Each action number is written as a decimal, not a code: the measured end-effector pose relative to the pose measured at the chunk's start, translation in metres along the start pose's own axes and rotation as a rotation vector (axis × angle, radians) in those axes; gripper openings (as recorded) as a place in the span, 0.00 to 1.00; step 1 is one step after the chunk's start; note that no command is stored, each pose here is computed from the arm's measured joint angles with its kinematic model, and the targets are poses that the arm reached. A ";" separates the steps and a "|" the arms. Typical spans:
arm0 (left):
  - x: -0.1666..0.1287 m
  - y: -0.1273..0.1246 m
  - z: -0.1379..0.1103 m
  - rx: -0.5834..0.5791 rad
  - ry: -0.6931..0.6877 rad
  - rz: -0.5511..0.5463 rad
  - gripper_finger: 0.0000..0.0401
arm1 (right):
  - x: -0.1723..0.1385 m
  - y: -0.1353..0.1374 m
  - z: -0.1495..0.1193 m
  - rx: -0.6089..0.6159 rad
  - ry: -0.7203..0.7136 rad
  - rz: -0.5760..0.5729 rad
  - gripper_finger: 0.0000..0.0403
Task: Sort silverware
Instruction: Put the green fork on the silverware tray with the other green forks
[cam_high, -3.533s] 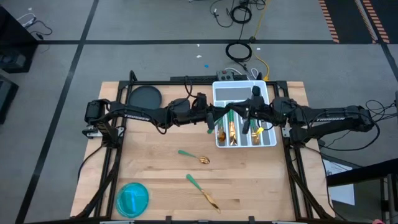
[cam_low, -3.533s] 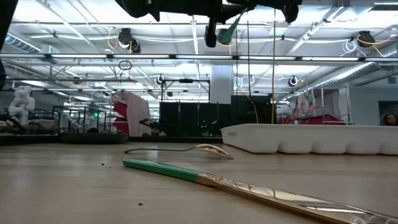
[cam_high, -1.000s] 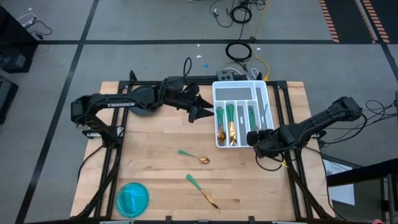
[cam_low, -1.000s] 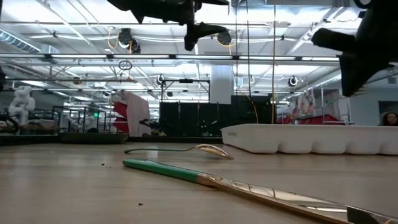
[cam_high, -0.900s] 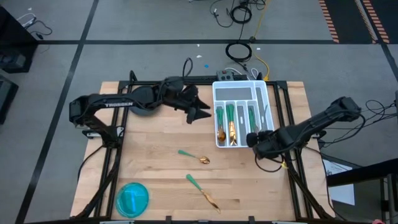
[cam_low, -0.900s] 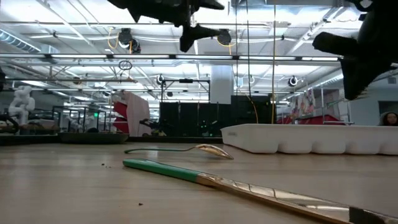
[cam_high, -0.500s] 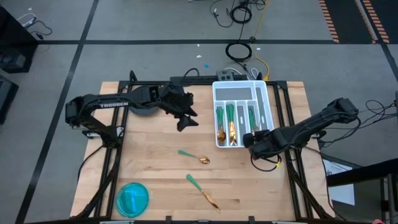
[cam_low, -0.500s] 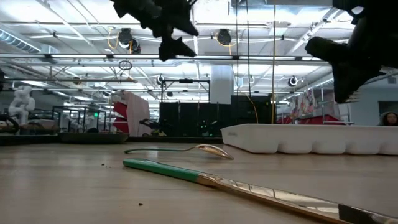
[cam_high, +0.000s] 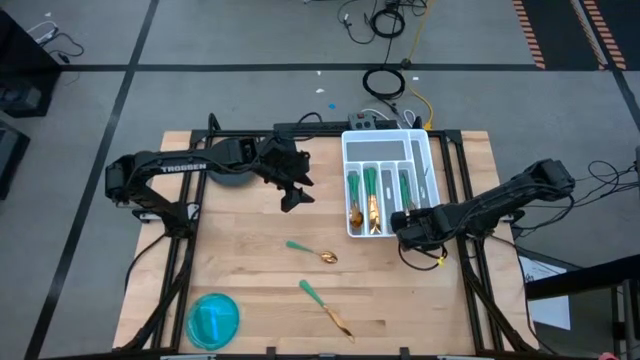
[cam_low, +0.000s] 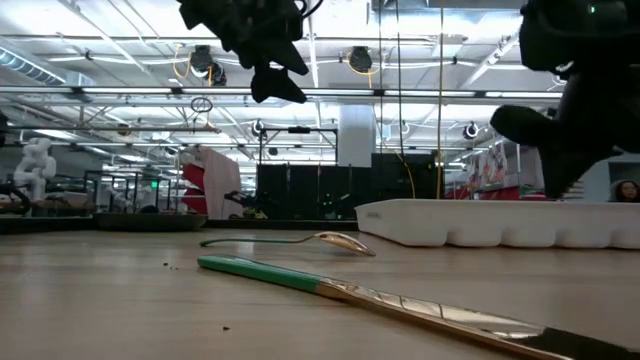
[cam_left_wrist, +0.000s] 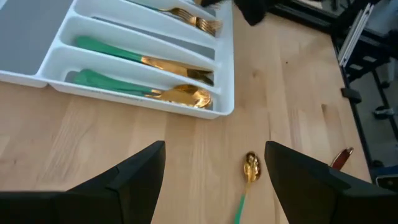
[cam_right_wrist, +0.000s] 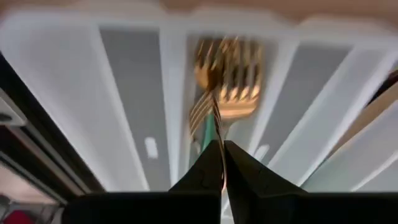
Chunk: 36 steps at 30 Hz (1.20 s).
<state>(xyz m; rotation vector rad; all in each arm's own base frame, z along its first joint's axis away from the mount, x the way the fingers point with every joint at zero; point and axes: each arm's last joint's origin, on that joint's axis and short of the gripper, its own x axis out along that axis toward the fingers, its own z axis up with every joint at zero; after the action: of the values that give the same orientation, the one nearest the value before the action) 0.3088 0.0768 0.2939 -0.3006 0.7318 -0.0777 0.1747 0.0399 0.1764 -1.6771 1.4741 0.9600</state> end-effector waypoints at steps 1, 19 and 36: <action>0.000 0.000 -0.001 0.006 0.005 0.000 0.70 | 0.003 0.002 0.000 -0.001 0.028 -0.003 0.00; 0.054 -0.013 -0.057 -0.101 -0.217 -0.067 0.70 | 0.009 -0.004 0.003 0.156 -0.003 -0.074 0.00; 0.072 -0.025 -0.106 -0.217 -0.270 0.041 0.70 | 0.008 -0.019 0.002 -0.023 0.014 -0.214 0.00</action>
<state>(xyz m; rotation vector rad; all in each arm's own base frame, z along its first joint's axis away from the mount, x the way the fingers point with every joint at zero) 0.2923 0.0143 0.1806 -0.4929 0.4774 0.0810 0.1943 0.0403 0.1689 -1.8192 1.2660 0.8530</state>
